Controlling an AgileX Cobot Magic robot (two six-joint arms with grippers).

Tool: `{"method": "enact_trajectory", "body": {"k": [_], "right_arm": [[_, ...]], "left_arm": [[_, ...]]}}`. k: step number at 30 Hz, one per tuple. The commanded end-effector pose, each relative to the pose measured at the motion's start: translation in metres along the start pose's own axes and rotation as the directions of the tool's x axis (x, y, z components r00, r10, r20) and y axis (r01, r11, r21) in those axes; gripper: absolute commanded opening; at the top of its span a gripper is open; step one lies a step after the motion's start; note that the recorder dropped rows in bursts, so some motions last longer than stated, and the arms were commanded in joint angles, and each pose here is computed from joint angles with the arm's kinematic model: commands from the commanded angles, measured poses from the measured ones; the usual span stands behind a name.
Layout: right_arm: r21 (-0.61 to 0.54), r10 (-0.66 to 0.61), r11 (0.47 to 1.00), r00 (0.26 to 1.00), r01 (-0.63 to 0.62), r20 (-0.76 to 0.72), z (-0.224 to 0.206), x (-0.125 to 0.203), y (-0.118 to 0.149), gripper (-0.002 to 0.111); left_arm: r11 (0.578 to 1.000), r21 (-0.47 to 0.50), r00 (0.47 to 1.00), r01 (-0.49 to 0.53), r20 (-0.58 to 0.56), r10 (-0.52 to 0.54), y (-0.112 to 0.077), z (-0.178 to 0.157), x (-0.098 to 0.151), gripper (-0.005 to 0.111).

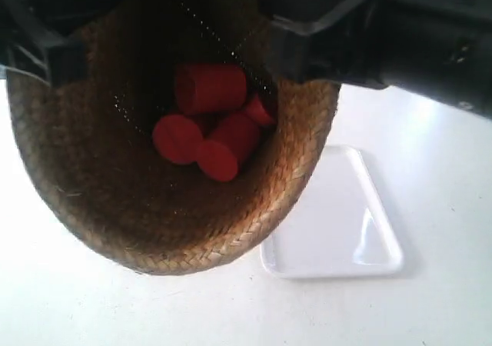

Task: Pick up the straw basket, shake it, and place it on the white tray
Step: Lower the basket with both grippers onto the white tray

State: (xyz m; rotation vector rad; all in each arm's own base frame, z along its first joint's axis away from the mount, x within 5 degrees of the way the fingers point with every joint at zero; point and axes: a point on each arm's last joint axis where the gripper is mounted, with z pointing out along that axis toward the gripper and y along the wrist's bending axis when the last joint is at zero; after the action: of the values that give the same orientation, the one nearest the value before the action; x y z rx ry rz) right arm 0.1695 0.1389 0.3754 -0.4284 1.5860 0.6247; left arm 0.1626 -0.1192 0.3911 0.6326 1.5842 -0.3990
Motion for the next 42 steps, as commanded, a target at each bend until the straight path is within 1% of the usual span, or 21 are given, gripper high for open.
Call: {"method": "enact_trajectory", "body": {"k": [1,3,4,5,6,7,9,10,11,12,13,15,17,18,21,24,30,33,37,39,42], "right_arm": [[-0.005,0.022,1.000,0.989,-0.023,-0.146,0.014,0.017,-0.003,0.000],[-0.061,0.023,0.998,0.989,-0.032,-0.144,0.002,0.003,0.007,0.000],[-0.084,0.021,0.996,0.993,-0.031,-0.118,-0.006,-0.005,0.011,0.000],[-0.092,0.021,0.995,0.996,-0.029,-0.088,-0.010,-0.009,0.013,0.000],[-0.084,-0.022,0.996,0.998,0.017,-0.052,-0.011,-0.010,0.013,0.000],[-0.060,-0.063,0.996,0.998,0.062,-0.028,-0.008,-0.004,0.009,0.000],[0.024,-0.076,0.997,0.996,0.077,-0.039,0.008,0.019,-0.005,0.000],[0.044,-0.035,0.998,0.995,0.039,-0.094,0.015,0.029,-0.011,0.000],[0.037,0.039,0.999,0.989,-0.034,-0.141,0.016,0.030,-0.010,0.000],[0.009,0.103,0.995,0.976,-0.103,-0.192,0.012,0.028,-0.004,0.000],[-0.033,0.099,0.993,0.969,-0.109,-0.225,0.004,0.022,0.002,0.000],[-0.084,0.087,0.991,0.974,-0.106,-0.210,-0.008,0.014,0.011,0.000],[-0.099,0.033,0.994,0.989,-0.048,-0.147,-0.013,0.008,0.014,0.000],[-0.089,-0.008,0.996,0.993,-0.003,-0.119,-0.013,0.008,0.012,0.000],[-0.016,-0.022,1.000,0.999,0.021,-0.040,-0.005,0.010,0.001,0.000],[0.015,-0.020,1.000,0.998,0.021,-0.060,0.004,0.015,-0.005,0.000],[-0.002,-0.003,1.000,0.991,0.002,-0.134,0.005,0.022,-0.004,0.000],[0.016,0.017,1.000,0.991,-0.015,-0.130,0.005,0.021,-0.007,0.000],[0.118,0.093,0.990,0.989,-0.079,-0.118,0.006,0.020,-0.029,0.000],[0.180,0.115,0.979,0.986,-0.093,-0.118,0.007,0.021,-0.043,0.000],[0.263,0.152,0.959,0.973,-0.103,-0.173,0.008,0.023,-0.066,0.000]], "left_arm": [[0.990,0.032,0.989,0.134,-0.059,-0.132,-0.006,0.010,0.005,0.000],[0.993,0.068,0.994,0.092,0.047,-0.095,-0.010,-0.011,-0.021,0.000],[0.996,0.075,0.996,0.042,0.076,-0.047,-0.012,-0.017,-0.027,0.000],[0.997,0.075,0.997,-0.012,0.076,0.006,-0.012,-0.021,-0.027,0.000],[0.996,0.077,0.998,-0.047,0.034,0.044,-0.012,-0.018,-0.019,0.000],[0.996,0.074,0.999,-0.048,-0.023,0.049,-0.011,-0.010,-0.006,0.000],[0.999,0.048,0.985,-0.016,-0.168,0.023,-0.006,0.012,0.028,0.000],[0.998,0.039,0.980,0.048,-0.195,-0.040,-0.005,0.015,0.031,0.000],[0.991,0.036,0.973,0.132,-0.193,-0.123,-0.005,0.013,0.027,0.000],[0.982,0.053,0.971,0.184,-0.166,-0.173,-0.009,0.006,0.017,0.000],[0.979,0.076,0.976,0.187,-0.128,-0.177,-0.012,-0.001,0.007,0.000],[0.986,0.107,0.992,0.125,-0.014,-0.124,-0.015,-0.019,-0.014,0.000],[0.995,0.094,0.999,0.019,0.040,-0.023,-0.014,-0.024,-0.019,0.000],[0.996,0.088,0.999,-0.018,0.038,0.015,-0.013,-0.023,-0.018,0.000],[0.997,0.076,0.999,-0.020,-0.035,0.023,-0.011,-0.004,-0.004,0.000],[0.997,0.076,0.995,0.014,-0.099,-0.006,-0.011,0.009,0.006,0.000],[0.996,0.083,0.992,0.037,-0.126,-0.026,-0.012,0.010,0.009,0.000],[0.984,0.057,0.977,0.172,-0.135,-0.163,-0.011,0.014,0.009,0.000],[0.964,-0.016,0.940,0.265,-0.217,-0.262,0.001,0.031,0.017,0.000],[0.957,-0.054,0.919,0.285,-0.268,-0.289,0.009,0.041,0.018,0.000],[0.950,-0.090,0.885,0.297,-0.349,-0.310,0.020,0.056,0.018,0.000]]}}
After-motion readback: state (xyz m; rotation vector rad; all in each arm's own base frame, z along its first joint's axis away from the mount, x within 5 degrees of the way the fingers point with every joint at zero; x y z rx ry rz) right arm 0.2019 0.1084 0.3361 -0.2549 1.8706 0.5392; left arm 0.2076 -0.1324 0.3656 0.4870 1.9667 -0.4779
